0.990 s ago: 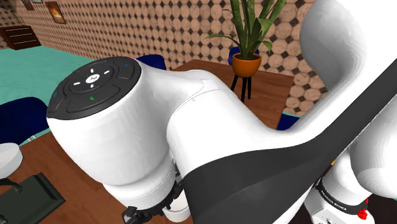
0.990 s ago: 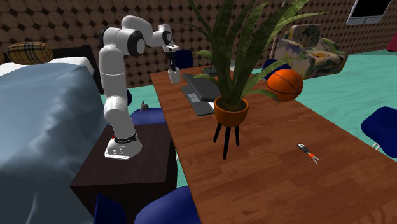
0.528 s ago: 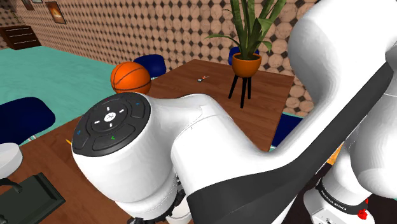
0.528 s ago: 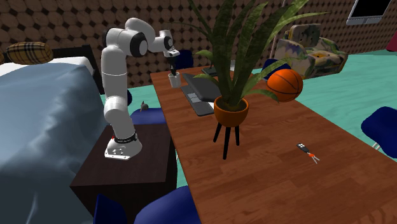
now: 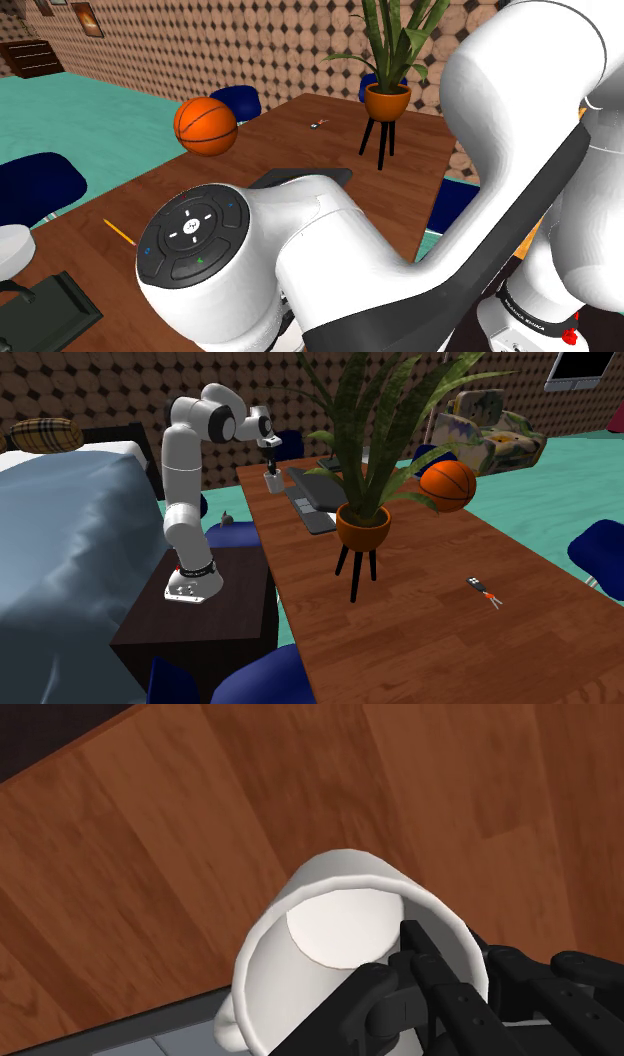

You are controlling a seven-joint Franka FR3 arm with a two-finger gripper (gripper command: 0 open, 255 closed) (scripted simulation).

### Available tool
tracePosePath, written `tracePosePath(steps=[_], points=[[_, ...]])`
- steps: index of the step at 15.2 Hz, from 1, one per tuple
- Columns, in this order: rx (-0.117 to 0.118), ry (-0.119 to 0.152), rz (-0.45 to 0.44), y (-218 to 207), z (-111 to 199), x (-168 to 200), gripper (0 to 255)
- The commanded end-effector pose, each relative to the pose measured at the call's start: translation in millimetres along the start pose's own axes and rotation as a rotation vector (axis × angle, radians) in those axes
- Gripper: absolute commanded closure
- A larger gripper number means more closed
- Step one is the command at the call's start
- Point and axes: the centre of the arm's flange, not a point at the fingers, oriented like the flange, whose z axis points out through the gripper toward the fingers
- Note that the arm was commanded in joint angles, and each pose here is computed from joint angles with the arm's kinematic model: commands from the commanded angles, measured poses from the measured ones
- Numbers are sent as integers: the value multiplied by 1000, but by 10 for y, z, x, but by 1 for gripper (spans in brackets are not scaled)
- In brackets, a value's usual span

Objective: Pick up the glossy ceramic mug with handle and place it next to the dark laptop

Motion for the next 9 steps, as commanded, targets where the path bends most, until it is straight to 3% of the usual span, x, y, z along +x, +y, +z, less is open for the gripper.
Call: tracePosePath(steps=[1, 5, 6, 9], points=[[-7, -4, 3, 19, 56, 23, 255], [-7, -4, 3, 19, 56, 24, 255], [-7, -4, 3, 17, 50, 16, 0], [-7, -4, 3, 31, 66, 24, 0]])
